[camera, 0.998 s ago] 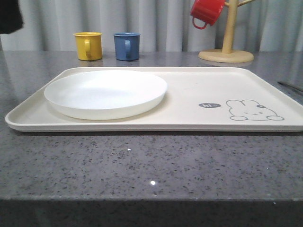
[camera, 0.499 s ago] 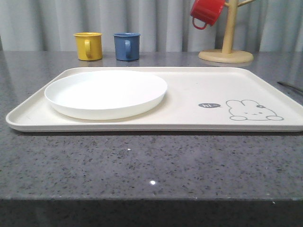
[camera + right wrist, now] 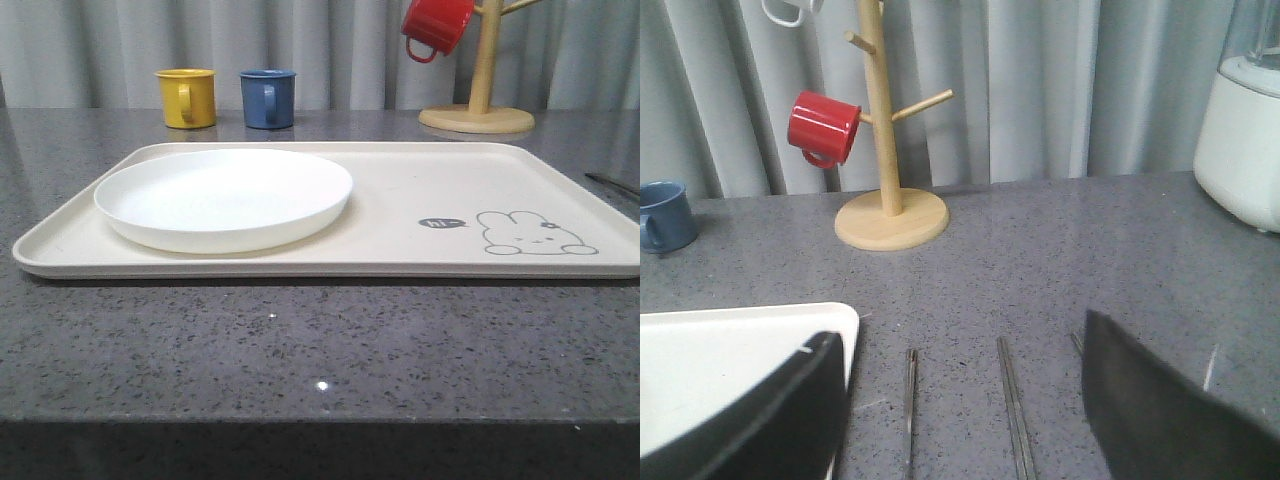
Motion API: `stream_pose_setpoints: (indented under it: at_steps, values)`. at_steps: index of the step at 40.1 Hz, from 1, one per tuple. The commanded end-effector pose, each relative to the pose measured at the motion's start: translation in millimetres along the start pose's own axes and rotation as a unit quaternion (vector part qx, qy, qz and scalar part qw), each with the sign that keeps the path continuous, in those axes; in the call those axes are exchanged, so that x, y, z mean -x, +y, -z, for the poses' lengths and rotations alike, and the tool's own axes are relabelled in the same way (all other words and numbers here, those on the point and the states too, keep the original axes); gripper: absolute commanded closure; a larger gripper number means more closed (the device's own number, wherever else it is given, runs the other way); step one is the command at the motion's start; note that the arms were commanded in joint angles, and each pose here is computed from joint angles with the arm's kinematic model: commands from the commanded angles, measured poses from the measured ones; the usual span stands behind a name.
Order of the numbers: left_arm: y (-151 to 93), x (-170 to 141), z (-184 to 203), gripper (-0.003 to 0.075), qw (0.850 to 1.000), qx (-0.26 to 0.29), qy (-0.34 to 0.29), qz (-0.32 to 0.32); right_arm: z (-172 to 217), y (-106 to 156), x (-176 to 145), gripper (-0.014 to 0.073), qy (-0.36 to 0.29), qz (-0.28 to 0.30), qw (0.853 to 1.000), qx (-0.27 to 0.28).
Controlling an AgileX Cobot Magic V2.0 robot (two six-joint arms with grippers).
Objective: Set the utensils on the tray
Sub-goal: 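Withdraw the left gripper away from the plate, then reach the right gripper to the steel fork and grasp it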
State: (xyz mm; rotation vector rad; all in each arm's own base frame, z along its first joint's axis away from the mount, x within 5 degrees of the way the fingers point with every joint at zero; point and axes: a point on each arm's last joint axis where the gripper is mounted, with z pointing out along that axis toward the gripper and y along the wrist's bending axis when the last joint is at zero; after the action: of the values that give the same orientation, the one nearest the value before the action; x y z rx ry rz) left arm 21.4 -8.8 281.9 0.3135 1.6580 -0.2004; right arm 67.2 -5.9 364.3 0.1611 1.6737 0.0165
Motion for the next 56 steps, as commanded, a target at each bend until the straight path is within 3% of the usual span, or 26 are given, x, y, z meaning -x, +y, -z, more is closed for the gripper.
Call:
stream_pose_setpoints:
  at_steps: [1, 24, 26, 31, 37, 43, 49, 56]
  values:
    - [1, 15, 2, 0.0738, 0.999, 0.001, -0.051, 0.011, 2, 1, 18, 0.0067, -0.053, 0.008, 0.999, 0.002]
    - [1, 15, 2, 0.0738, 0.999, 0.001, -0.051, 0.011, 2, 2, 18, 0.0069, -0.050, -0.001, 0.999, 0.006]
    - [1, 15, 2, 0.0738, 0.999, 0.001, -0.051, 0.011, 0, 2, 17, 0.0087, -0.035, -0.001, 0.999, 0.004]
    - [1, 15, 2, 0.0738, 0.999, 0.001, -0.051, 0.011, -18, 2, 15, 0.0230, 0.026, 0.010, 1.000, -0.003]
    - [1, 15, 2, 0.0738, 0.999, 0.001, -0.051, 0.011, -47, 3, 17, 0.0242, 0.099, 0.006, 0.995, -0.005]
    - [1, 15, 2, 0.0738, 0.999, 0.001, -0.051, 0.011, -84, 10, 14, 0.0242, 0.211, 0.003, 0.977, 0.014]
    - [1, 15, 2, 0.0738, 0.999, 0.001, -0.051, 0.011, -125, 24, 4, 0.0242, 0.317, 0.024, 0.947, 0.039]
    - [1, 15, 2, 0.0738, 0.999, 0.001, -0.051, 0.011, -168, 41, -2, 0.0242, 0.374, 0.039, 0.925, 0.056]
